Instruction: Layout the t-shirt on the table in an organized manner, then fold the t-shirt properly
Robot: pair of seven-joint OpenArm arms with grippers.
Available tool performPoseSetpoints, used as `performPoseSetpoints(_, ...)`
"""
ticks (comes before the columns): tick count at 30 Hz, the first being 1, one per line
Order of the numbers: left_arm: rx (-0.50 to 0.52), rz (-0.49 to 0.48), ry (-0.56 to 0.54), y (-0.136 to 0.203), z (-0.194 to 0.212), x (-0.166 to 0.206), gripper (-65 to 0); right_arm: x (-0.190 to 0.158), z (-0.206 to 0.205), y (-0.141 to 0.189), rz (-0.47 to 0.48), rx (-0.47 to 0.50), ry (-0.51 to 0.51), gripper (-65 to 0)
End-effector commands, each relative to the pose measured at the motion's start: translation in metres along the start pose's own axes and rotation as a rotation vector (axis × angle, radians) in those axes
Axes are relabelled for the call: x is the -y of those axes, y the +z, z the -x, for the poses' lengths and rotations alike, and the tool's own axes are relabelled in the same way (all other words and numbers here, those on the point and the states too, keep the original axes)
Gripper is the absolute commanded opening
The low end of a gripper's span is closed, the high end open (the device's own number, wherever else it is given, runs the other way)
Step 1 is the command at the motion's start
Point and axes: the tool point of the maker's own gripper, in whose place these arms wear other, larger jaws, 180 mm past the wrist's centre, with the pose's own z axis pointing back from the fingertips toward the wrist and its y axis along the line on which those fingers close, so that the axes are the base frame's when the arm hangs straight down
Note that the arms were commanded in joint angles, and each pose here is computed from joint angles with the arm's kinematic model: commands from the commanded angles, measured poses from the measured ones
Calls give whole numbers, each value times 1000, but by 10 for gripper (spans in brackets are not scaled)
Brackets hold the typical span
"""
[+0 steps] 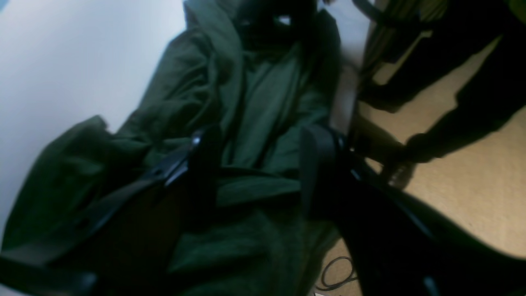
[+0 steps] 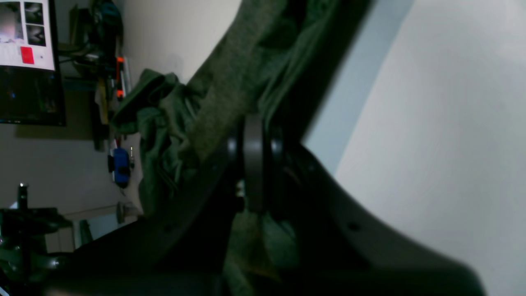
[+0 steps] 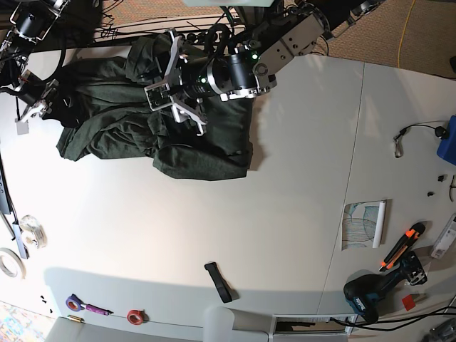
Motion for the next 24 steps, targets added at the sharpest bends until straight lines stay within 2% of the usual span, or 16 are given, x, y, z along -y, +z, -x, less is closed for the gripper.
performPoseSetpoints(1,34,-27,-2,2,-13,-5,-363,-11,-22,8,-16,42,53,-650)
performPoseSetpoints(4,-1,-65,-6,3,-4,-12,-363,-25,-29,6,-29,49,115,-650)
performPoseSetpoints(9,-37,-78,-9,6,8,-16,-363,-70,-33,-3,-82,61,275,-650)
performPoseSetpoints(15,-90,-176,-22,12,22,-35,-363,-134,0,-12,-166,63,457,-650)
performPoseSetpoints(22,-154,-215,-38,19,41,-45,-363,-203,47,-25,-300,140,500,-650)
performPoseSetpoints(24,-168,-216,-37,20,44,-45,-363,-211,54,-30,-292,156,503,-650)
